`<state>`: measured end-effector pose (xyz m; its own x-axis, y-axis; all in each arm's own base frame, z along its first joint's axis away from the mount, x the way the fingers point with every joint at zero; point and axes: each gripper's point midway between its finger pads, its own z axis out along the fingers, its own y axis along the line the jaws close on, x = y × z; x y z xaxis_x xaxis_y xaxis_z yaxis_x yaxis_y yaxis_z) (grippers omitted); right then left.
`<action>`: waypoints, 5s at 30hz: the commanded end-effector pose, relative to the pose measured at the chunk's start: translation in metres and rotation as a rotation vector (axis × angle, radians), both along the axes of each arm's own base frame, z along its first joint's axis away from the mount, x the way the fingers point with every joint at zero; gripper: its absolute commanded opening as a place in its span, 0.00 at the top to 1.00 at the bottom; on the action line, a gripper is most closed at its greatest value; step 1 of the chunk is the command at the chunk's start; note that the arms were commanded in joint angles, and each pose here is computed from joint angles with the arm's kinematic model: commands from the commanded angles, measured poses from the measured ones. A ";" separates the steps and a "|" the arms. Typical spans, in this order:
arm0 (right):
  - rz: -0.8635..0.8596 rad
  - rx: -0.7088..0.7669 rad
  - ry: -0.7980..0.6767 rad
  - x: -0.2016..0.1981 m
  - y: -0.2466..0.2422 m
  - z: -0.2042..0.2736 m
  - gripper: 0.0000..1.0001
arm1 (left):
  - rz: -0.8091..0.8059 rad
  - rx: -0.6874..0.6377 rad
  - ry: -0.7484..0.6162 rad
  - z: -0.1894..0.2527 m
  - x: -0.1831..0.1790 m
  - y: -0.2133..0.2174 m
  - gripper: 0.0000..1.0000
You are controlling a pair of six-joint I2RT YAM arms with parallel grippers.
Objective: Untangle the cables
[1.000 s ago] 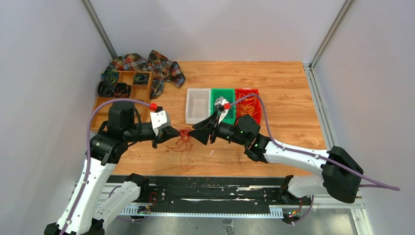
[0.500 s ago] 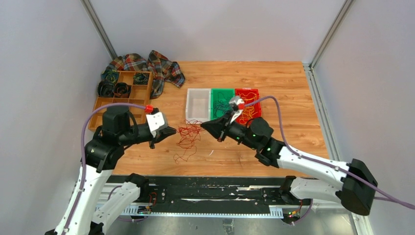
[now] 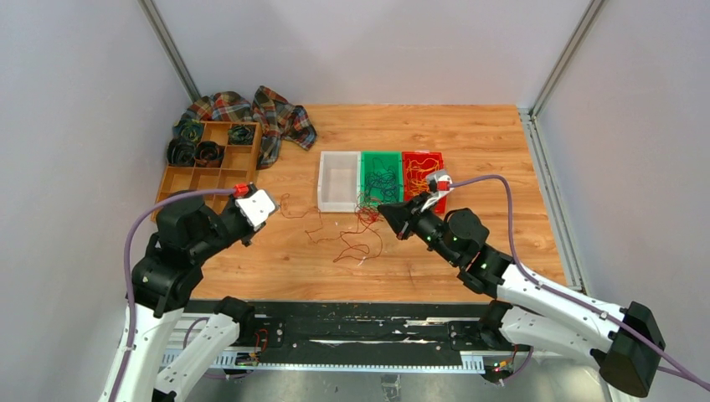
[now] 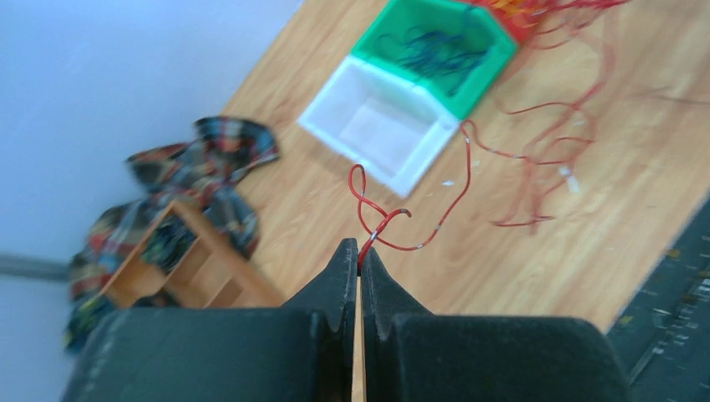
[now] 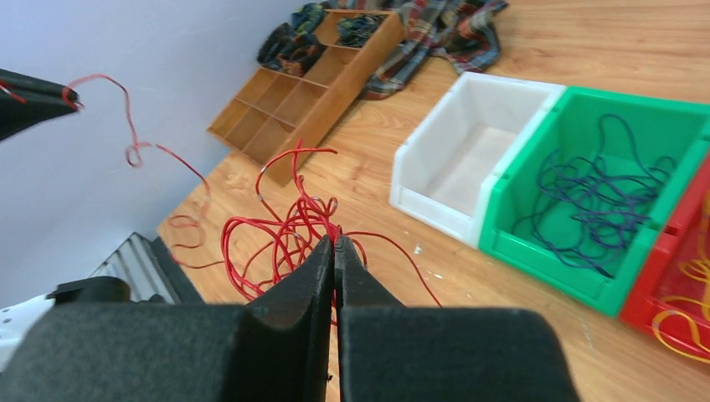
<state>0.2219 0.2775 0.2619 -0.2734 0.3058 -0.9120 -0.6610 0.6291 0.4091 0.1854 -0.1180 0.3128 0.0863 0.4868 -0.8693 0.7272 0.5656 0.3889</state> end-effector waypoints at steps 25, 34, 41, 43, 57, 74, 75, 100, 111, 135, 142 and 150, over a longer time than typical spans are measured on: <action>-0.366 -0.131 0.058 0.039 -0.134 -0.029 0.99 | 0.557 0.263 -0.366 0.072 0.057 0.103 0.99; 0.046 -0.039 0.056 0.016 -0.052 0.015 0.99 | 0.212 0.173 0.014 -0.056 0.029 0.040 0.43; 0.011 -0.107 0.119 0.021 -0.053 -0.017 0.99 | 0.185 0.173 -0.088 -0.026 0.042 0.034 0.87; -0.002 -0.128 0.140 0.021 -0.055 -0.028 0.99 | 0.191 0.178 -0.090 -0.019 0.044 0.034 0.88; 0.007 -0.273 0.136 0.007 -0.042 -0.066 0.99 | 0.646 0.314 0.369 -0.120 0.125 0.169 0.64; 0.062 -0.287 0.242 -0.001 -0.028 -0.096 0.99 | 0.724 0.474 0.554 -0.199 0.131 0.252 0.52; 0.061 -0.295 0.252 -0.002 -0.028 -0.098 0.99 | 0.719 0.481 0.564 -0.203 0.129 0.255 0.51; 0.010 -0.353 0.299 0.009 -0.031 -0.102 0.99 | 0.767 0.358 0.673 -0.228 0.124 0.288 0.52; -0.015 -0.356 0.286 0.007 -0.039 -0.101 0.99 | 0.839 0.335 0.695 -0.231 0.120 0.309 0.55; -0.033 -0.354 0.277 0.007 -0.044 -0.094 0.99 | 0.878 0.258 0.732 -0.247 0.129 0.309 0.66; -0.039 -0.352 0.275 0.006 -0.045 -0.094 0.99 | 0.888 0.260 0.751 -0.254 0.125 0.309 0.78; -0.050 -0.349 0.270 0.006 -0.048 -0.092 0.99 | 0.823 0.133 0.734 -0.220 0.125 0.280 0.99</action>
<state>0.2293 0.2306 0.1635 -0.5309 0.0109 -0.8474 -0.5190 0.7862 0.3353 0.3086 0.1802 0.0618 -0.8566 0.2808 -0.4328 0.2285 0.9586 0.1697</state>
